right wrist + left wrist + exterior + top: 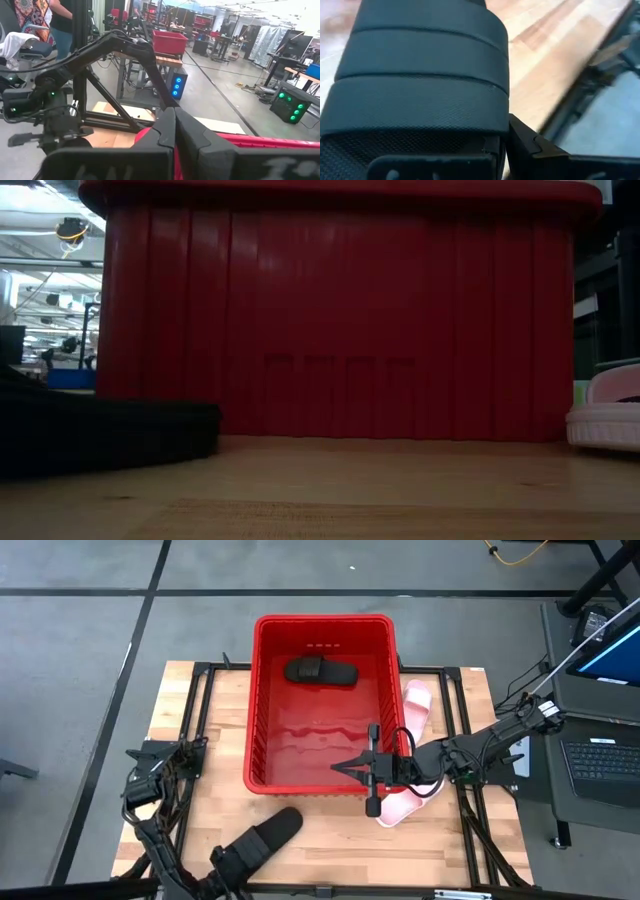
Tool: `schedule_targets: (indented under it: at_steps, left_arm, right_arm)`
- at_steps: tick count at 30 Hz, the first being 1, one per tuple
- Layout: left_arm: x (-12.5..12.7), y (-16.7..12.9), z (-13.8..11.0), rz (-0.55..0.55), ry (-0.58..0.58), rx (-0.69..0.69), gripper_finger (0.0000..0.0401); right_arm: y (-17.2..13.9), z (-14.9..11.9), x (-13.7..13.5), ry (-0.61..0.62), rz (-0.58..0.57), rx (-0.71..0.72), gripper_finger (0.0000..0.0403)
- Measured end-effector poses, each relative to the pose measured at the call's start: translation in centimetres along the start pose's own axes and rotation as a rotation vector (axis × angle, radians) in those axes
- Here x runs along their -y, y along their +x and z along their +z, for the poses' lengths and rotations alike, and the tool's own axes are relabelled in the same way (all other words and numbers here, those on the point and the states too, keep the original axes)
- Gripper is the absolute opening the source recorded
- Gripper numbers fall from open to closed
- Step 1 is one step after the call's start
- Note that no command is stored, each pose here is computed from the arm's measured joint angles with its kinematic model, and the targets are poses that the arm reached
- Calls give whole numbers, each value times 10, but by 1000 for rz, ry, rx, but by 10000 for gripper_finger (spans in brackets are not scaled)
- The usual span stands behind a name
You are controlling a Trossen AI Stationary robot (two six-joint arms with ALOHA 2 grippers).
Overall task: Pick and place slides into bin
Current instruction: Put the bottom left black slide into the red bin
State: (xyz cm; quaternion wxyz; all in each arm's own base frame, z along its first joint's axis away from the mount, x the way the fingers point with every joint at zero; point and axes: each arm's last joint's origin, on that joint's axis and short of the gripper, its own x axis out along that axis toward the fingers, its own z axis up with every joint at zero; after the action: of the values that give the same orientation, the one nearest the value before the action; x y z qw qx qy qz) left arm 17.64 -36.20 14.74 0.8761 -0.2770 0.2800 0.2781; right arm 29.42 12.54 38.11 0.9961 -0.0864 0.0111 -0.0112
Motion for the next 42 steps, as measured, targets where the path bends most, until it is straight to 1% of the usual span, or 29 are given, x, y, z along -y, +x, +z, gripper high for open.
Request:
schedule_targets:
  at_steps: [6,9,13,17,24,28,31,33,36,40,41,42]
  left_arm:
    - [8,-22,-1,-144,17,128,5]
    - [13,-31,0,-196,30,175,5]
    - [21,-40,3,-227,76,198,4]
    - [32,-48,11,-255,168,265,4]
    - [49,-53,30,-232,298,298,4]
    - [60,-57,51,-190,391,330,4]
    - [69,-59,75,-144,446,344,4]
    - [75,-62,94,-110,501,353,4]
    - [81,-66,122,-55,596,367,4]
    - [84,-69,157,11,667,357,4]
    - [87,-69,165,14,668,358,3]
    - [88,-69,173,22,696,359,3]
  right_arm:
    - [0,0,0,-2,0,-1,10]
    - [0,0,0,-2,0,-1,10]
    - [0,0,0,-3,0,-1,10]
    - [0,0,0,-3,0,-1,10]
    - [0,1,0,10,-3,14,10]
    - [0,6,1,80,-9,62,10]
    - [-1,10,1,116,-6,63,10]
    - [-2,18,1,136,2,69,10]
    - [-6,33,2,136,26,72,10]
    - [-14,57,5,107,44,43,10]
    - [-17,61,6,102,49,26,10]
    - [-19,64,7,101,54,7,10]
